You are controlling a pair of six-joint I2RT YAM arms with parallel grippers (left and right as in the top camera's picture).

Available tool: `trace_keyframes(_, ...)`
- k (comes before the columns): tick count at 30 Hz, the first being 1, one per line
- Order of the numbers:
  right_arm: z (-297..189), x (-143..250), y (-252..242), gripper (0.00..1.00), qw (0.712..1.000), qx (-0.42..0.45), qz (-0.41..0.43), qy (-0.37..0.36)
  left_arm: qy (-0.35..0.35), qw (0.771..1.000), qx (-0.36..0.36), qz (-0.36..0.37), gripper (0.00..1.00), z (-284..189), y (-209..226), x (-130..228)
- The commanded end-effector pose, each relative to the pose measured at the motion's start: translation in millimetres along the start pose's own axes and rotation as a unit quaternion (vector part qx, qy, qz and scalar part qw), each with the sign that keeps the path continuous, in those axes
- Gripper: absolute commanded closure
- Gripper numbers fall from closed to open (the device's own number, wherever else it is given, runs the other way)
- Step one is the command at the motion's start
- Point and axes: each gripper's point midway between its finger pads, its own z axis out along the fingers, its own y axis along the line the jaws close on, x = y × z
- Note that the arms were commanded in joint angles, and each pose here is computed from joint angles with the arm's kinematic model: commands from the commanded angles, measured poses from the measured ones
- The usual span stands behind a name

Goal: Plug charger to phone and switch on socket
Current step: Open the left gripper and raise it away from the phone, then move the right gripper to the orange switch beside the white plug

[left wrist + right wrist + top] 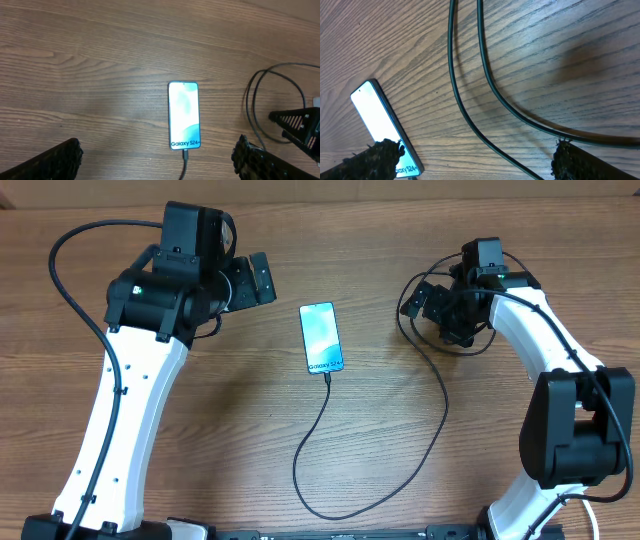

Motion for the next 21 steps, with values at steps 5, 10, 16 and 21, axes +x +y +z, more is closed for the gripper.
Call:
trace_keyframes(5, -13, -7, 7, 0.0, 1.0, -0.01, -0.009, -0.02, 0.009, 1.0, -0.013, 0.009, 0.0, 11, 3, 1)
trace_keyframes(10, -41, -31, -4, 0.0, 0.999, -0.007, 0.002, -0.038, 0.009, 1.0, -0.013, 0.009, 0.0, 11, 3, 1)
trace_keyframes(16, -111, -74, -48, 0.0, 0.995, 0.042, 0.032, -0.088, 0.009, 1.0, -0.013, 0.009, 0.0, 11, 3, 1)
trace_keyframes(21, -149, -103, -100, 0.0, 0.985, 0.069, 0.075, -0.139, 0.009, 1.0, -0.013, 0.009, 0.0, 11, 3, 1)
